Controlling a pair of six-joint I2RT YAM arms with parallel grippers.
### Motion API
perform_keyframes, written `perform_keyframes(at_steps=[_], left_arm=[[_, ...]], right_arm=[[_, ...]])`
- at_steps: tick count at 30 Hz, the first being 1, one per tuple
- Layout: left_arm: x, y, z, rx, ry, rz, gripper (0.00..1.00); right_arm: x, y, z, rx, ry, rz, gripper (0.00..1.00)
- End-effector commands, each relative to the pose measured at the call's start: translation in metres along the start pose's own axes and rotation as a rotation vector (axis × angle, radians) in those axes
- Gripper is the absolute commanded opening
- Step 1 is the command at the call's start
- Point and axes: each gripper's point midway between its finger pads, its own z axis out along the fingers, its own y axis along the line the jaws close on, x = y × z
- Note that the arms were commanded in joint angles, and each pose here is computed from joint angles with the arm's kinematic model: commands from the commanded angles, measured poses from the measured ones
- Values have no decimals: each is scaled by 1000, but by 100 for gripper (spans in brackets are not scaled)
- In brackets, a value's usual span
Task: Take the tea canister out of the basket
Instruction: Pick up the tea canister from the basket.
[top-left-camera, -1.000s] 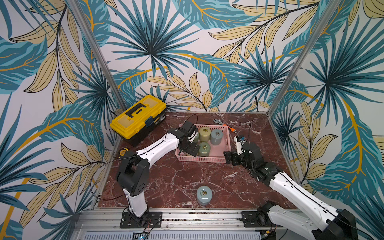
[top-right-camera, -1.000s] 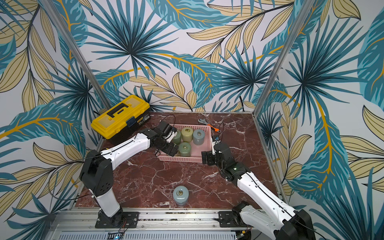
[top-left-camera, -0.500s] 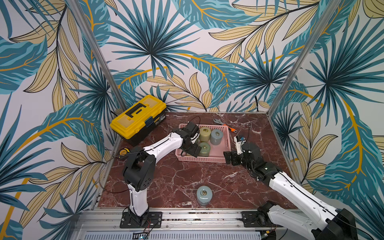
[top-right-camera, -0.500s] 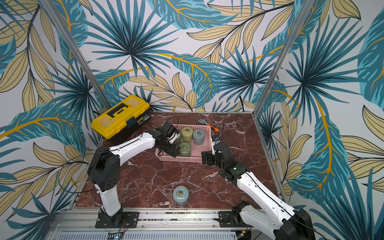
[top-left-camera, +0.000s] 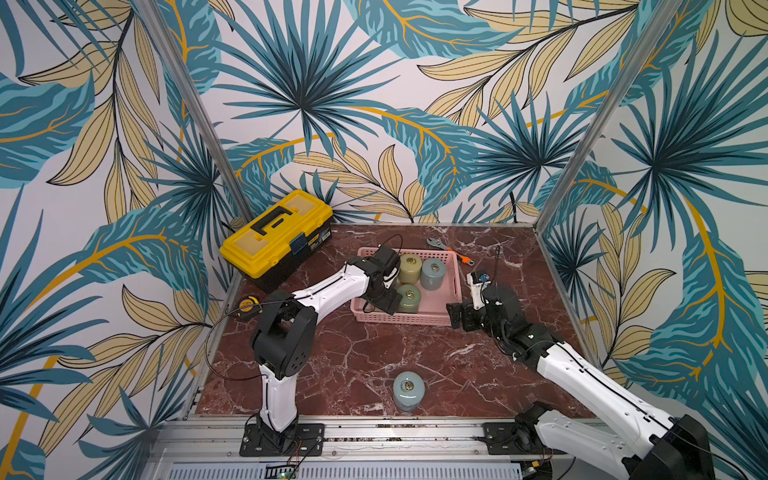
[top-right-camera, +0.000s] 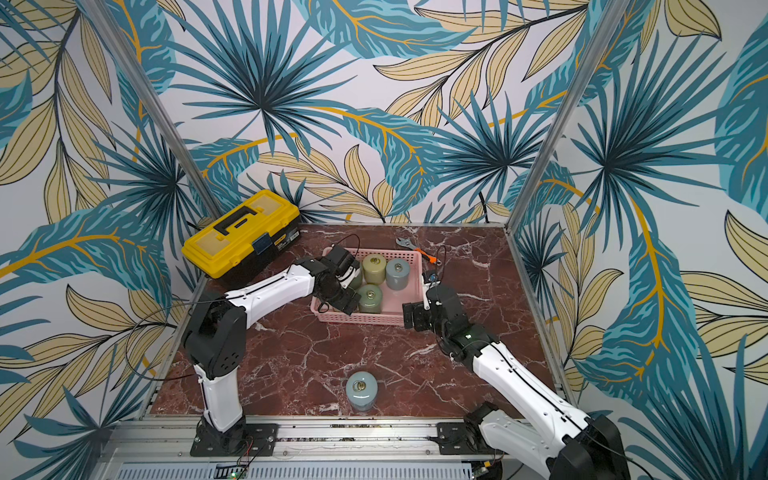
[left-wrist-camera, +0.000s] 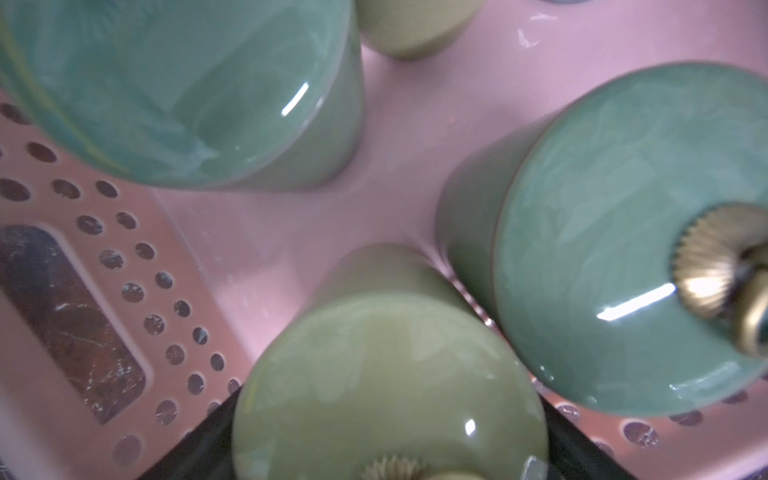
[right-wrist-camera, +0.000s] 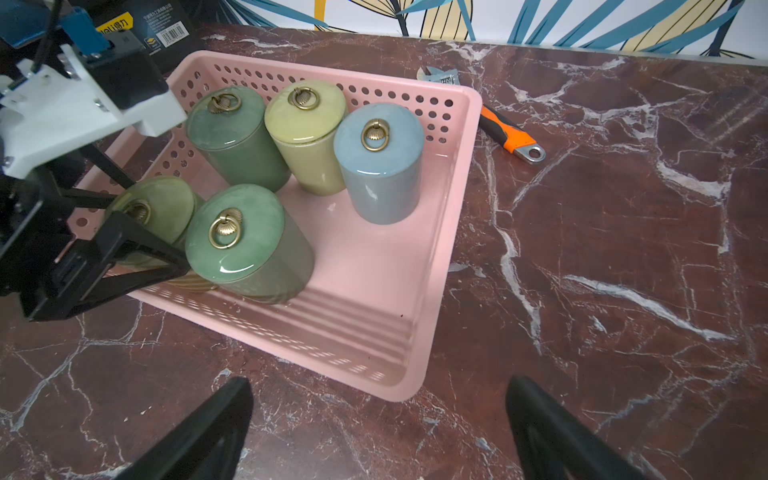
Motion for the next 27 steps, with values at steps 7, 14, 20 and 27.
perform_keyframes(at_steps=[7,14,20,27], left_arm=[[-13,0,-4,-13,-28,24,78],[-18,-1,-14,-7,-54,23,64],[-26,-3,-31,2,-79,20,58],[-35,-1,-52,-5,-109,17,56]], right_arm=[[6,-1,4,0,6,2,99],[5,-1,2,-1,2,4,99],[6,-1,3,-1,5,3,99],[4,-1,1,1,-1,5,99]])
